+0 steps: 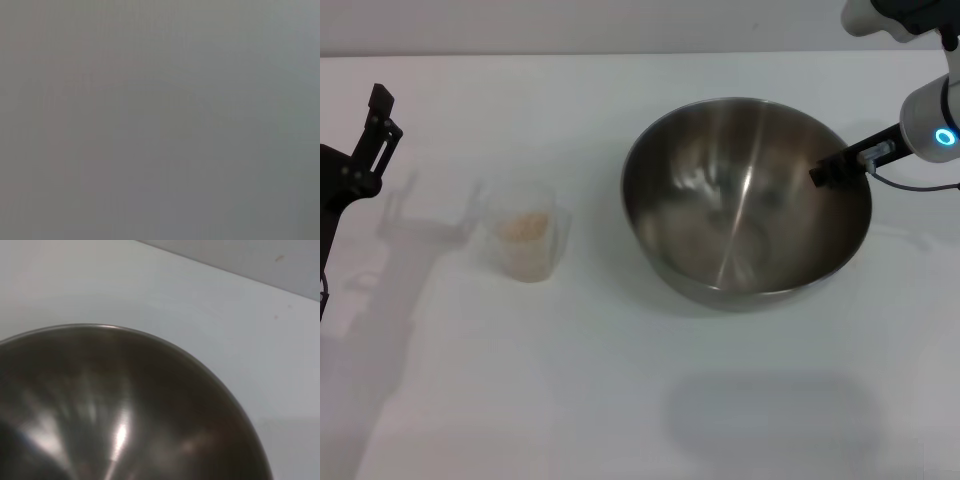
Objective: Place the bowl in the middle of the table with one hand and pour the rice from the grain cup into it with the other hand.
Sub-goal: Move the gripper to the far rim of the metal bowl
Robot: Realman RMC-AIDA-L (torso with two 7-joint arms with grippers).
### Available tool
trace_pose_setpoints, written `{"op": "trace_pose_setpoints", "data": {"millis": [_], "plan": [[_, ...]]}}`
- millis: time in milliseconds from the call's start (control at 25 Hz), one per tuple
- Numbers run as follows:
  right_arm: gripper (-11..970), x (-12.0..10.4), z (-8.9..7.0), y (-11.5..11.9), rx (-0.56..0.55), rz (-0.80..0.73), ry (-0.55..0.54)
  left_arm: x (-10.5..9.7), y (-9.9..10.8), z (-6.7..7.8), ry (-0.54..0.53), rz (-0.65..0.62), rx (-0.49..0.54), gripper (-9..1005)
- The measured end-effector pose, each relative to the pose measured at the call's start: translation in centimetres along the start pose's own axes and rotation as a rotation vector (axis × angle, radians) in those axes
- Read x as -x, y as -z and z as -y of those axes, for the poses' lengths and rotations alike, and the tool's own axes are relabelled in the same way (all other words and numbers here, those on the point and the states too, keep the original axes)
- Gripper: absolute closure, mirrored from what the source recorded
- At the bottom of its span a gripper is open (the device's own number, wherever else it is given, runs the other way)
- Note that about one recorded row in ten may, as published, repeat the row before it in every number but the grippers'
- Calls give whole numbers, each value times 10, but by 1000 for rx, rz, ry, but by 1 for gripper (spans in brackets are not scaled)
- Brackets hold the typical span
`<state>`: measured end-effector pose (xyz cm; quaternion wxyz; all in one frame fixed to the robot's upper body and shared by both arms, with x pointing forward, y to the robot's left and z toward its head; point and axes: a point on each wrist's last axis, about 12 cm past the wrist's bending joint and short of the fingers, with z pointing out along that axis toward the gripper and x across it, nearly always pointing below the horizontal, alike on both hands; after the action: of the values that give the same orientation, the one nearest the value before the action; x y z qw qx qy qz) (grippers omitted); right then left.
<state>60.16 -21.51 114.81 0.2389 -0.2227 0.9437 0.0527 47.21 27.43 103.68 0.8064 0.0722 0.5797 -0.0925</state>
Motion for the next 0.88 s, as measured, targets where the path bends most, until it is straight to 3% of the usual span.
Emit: {"op": "trace_pose_setpoints", "data": {"millis": [320,520,880], "plan": [[859,2,4,9,22,40,-24,1,-1,0,0,8,-2,155],[952,4,10,21,0,102,-32,2,-1,1,0,17,-7,155],[957,8,6,41,11,219,-5,3,-2,2,2,23,-12,160]]}}
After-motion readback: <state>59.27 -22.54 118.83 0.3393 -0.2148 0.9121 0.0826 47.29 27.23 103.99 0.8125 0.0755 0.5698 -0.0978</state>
